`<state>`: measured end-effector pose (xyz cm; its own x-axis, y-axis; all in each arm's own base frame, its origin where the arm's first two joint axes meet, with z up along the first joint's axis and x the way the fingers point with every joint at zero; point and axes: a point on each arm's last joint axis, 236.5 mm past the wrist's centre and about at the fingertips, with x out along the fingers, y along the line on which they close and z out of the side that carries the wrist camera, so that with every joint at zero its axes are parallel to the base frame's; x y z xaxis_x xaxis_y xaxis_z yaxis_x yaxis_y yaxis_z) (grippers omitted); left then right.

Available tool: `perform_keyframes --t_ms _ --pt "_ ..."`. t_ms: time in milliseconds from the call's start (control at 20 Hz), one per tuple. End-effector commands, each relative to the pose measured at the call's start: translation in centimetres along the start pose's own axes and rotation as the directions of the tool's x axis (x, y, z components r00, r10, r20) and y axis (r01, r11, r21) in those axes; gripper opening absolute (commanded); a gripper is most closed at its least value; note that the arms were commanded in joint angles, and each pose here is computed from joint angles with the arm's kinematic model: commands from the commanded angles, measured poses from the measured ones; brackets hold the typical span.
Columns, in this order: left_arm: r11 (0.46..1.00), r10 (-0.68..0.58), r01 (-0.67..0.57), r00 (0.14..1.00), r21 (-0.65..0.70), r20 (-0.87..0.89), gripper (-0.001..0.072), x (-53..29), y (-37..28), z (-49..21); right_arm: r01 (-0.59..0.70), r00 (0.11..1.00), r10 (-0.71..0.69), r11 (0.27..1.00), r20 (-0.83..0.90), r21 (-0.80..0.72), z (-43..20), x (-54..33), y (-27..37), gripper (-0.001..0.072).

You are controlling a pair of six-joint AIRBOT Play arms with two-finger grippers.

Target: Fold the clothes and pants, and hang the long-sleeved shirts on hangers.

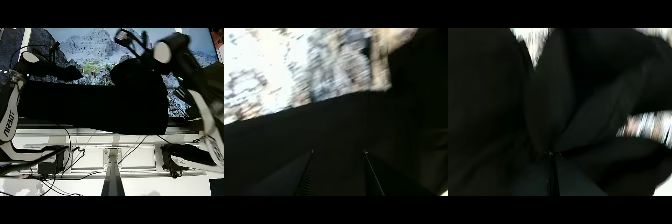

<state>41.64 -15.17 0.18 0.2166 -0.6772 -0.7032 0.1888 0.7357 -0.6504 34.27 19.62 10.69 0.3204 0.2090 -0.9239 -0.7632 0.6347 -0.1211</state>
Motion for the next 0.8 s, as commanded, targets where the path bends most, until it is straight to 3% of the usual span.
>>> perform_keyframes --t_ms 0,250,400,500,750 --pt "0.994 -0.106 0.107 0.993 -0.014 0.044 0.0361 0.3 -3.0 1.0 0.004 0.990 0.016 0.990 -0.139 0.141 -9.5 -3.2 1.9 0.0015" --pt "0.991 -0.131 0.130 0.991 0.027 0.021 0.0361 5.6 -7.0 0.2 0.041 0.980 0.010 0.968 -0.200 0.247 -17.2 -4.9 3.1 0.0015" --pt "0.978 -0.202 0.205 0.976 -0.033 0.085 0.0362 9.0 -10.2 1.1 0.051 0.917 0.061 0.962 -0.394 0.269 -22.5 -6.9 4.5 0.0015" --pt "0.963 -0.246 0.254 0.964 -0.085 0.098 0.0362 10.8 -11.7 1.1 0.071 0.915 0.044 0.961 -0.401 0.268 -22.9 -7.4 4.3 0.0015" --pt "0.948 -0.310 0.311 0.950 -0.063 0.031 0.0363 14.9 -15.3 0.3 0.106 0.938 -0.010 0.960 -0.348 0.258 -21.7 -6.9 3.1 0.0015"
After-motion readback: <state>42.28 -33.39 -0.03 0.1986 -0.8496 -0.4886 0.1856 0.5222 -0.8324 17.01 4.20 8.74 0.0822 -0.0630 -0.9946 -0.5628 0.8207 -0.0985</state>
